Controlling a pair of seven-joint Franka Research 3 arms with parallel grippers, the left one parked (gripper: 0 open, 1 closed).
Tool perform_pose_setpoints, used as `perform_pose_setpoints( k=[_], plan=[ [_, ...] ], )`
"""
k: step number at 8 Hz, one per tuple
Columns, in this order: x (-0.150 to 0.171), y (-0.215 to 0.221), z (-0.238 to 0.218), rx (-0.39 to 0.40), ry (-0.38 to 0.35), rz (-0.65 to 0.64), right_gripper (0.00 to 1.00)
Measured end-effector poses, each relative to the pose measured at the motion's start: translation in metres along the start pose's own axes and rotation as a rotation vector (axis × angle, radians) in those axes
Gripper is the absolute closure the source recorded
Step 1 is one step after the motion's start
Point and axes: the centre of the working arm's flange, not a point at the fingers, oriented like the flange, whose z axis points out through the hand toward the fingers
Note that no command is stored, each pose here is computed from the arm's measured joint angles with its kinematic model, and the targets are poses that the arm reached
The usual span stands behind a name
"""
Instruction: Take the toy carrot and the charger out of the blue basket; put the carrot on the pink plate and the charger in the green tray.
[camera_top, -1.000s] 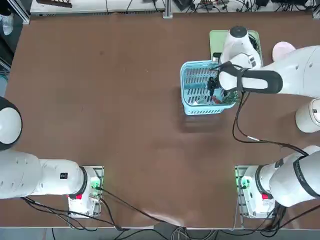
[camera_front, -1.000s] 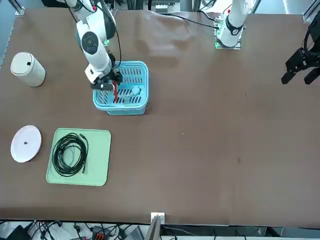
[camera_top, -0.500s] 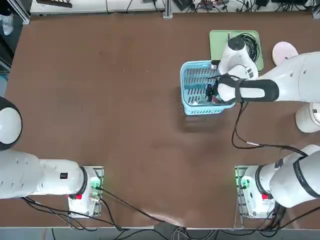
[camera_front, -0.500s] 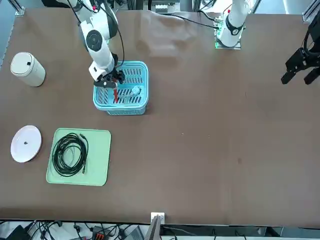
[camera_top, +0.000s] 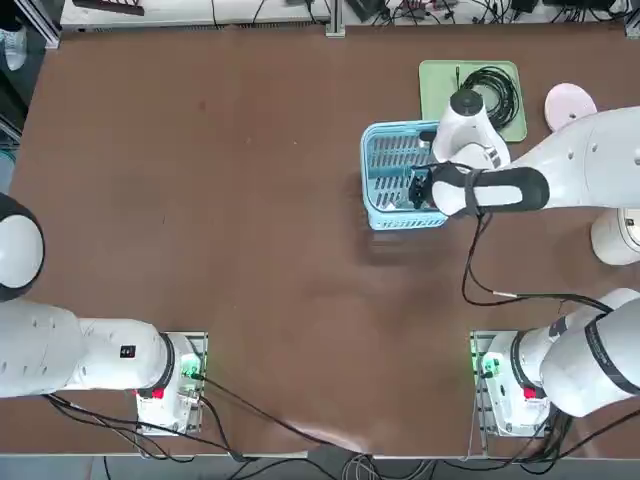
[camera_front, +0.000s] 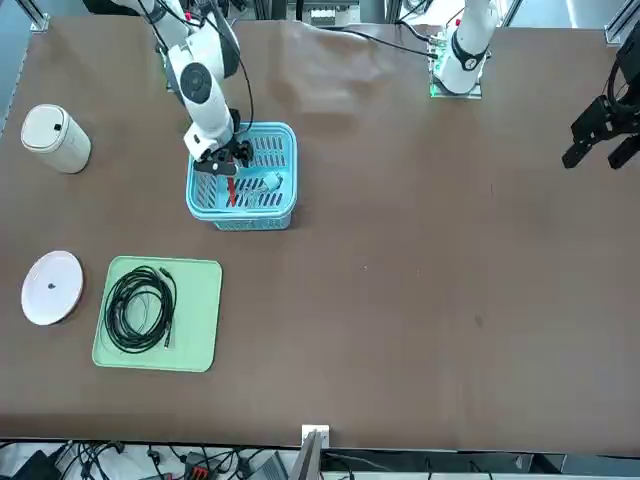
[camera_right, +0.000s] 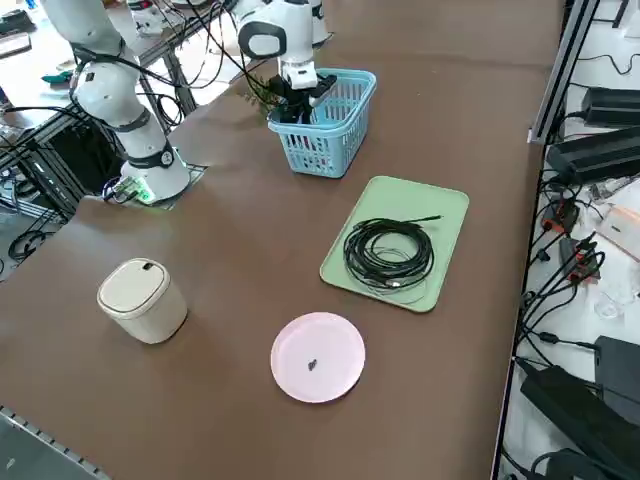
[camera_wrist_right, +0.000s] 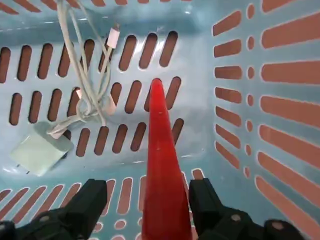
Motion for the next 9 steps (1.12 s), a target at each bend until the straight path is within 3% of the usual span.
perform_pose_setpoints(
  k=[1,2,3,4,5,6,9],
  plan=[
    [0.000,0.000,0.000,0.001,0.002,0.000,0.06],
    [0.000,0.000,0.000,0.002,0.003,0.000,0.15],
    [0.001,0.000,0.000,0.003,0.003,0.001,0.30],
    [0.001,0.000,-0.001,0.003,0.005,0.001,0.35],
    [0.001,0.000,-0.001,0.004,0.005,0.002,0.56],
    [0.002,0.001,-0.002,0.005,0.007,0.005,0.63],
    [0.007,0.001,-0.015,0.024,0.032,-0.012,0.63]
  ],
)
